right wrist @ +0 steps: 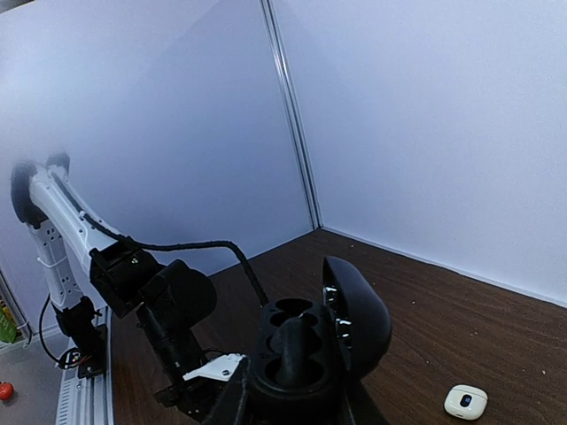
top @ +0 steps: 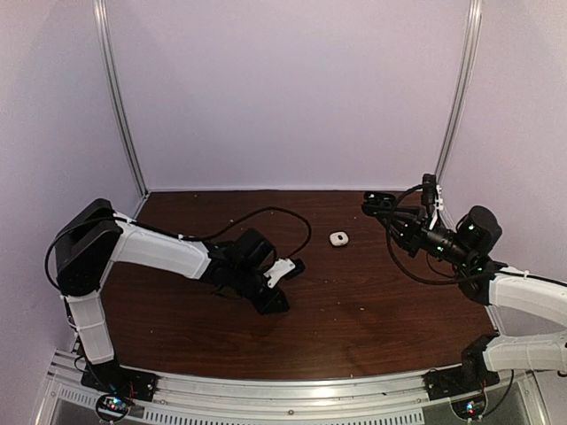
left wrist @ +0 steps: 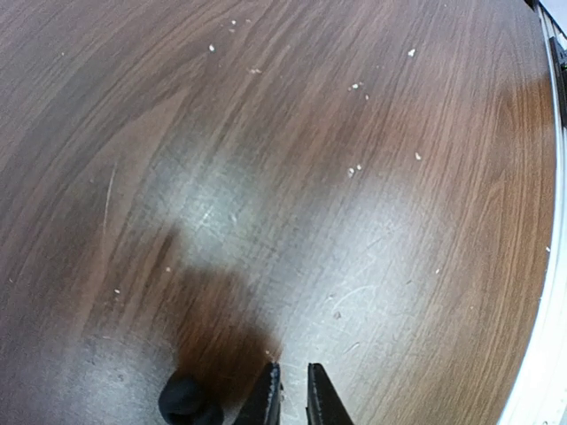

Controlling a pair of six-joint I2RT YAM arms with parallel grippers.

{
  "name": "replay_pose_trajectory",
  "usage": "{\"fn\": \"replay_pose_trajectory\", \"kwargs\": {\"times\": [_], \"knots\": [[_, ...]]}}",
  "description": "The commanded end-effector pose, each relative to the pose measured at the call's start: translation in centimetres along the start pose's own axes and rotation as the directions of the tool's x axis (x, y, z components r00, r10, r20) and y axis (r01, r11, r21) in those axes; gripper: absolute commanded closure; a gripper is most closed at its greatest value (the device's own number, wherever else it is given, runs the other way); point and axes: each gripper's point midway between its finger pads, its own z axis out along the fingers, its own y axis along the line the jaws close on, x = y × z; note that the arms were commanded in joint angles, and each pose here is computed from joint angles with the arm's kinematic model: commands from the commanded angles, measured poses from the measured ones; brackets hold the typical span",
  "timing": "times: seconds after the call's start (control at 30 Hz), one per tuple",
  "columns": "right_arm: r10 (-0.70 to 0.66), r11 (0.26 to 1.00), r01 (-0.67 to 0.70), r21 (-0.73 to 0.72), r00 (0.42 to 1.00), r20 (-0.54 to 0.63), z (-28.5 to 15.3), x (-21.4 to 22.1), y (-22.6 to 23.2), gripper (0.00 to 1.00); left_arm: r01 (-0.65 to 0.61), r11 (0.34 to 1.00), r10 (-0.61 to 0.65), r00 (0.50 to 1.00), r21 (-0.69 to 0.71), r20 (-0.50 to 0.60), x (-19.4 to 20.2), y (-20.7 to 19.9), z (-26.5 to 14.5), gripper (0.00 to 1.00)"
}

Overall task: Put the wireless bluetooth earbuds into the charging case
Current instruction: Move the left earbud to the center of the board, then pick up the left earbud from the center of the board.

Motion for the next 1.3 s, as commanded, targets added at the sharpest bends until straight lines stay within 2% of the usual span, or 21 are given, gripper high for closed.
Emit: {"fn": "replay_pose_trajectory", "kwargs": {"times": [0.0, 0.17, 0.27, 0.4, 0.7, 0.97, 1.27], "knots": [[-0.024, 1.0, 0.024, -0.006, 0.999, 0.033, -0.2, -1.3, 0.4, 1.0, -0.036, 0.999, 0.036, 0.999, -0.013, 0.039, -1.6, 0.2, -1.6, 0.85], [-0.023, 1.0, 0.024, -0.008, 0.999, 0.032, -0.4, -1.2, 0.5, 1.0, -0.113, 0.993, 0.116, 0.989, -0.045, 0.087, -2.0, 1.0, -4.2, 0.73], [-0.022, 1.0, 0.022, -0.008, 0.999, 0.031, -0.4, -1.1, 0.5, 1.0, -0.07, 0.997, 0.071, 0.991, -0.016, 0.117, -1.3, 2.8, -5.2, 0.7], [-0.024, 1.0, 0.025, -0.01, 0.999, 0.033, -0.5, -1.2, 0.6, 1.0, 0.012, 1.0, -0.01, 0.989, -0.011, 0.148, -0.3, 5.0, -5.5, 0.73], [-0.029, 1.0, 0.029, -0.001, 0.999, 0.029, -0.5, -1.1, 0.5, 1.0, 0.096, 0.995, -0.1, 0.986, 0.037, 0.132, 1.4, 4.7, -3.9, 0.74], [-0.029, 1.0, 0.029, -0.002, 0.999, 0.031, -0.5, -1.1, 0.5, 1.0, 0.149, 0.988, -0.151, 0.984, 0.032, 0.093, 2.0, 4.7, -2.2, 0.77], [-0.03, 1.0, 0.03, -0.004, 0.999, 0.029, -0.4, -1.1, 0.5, 1.0, 0.17, 0.984, -0.174, 0.977, 0.045, 0.126, 1.1, 4.5, -1.8, 0.79]]}}
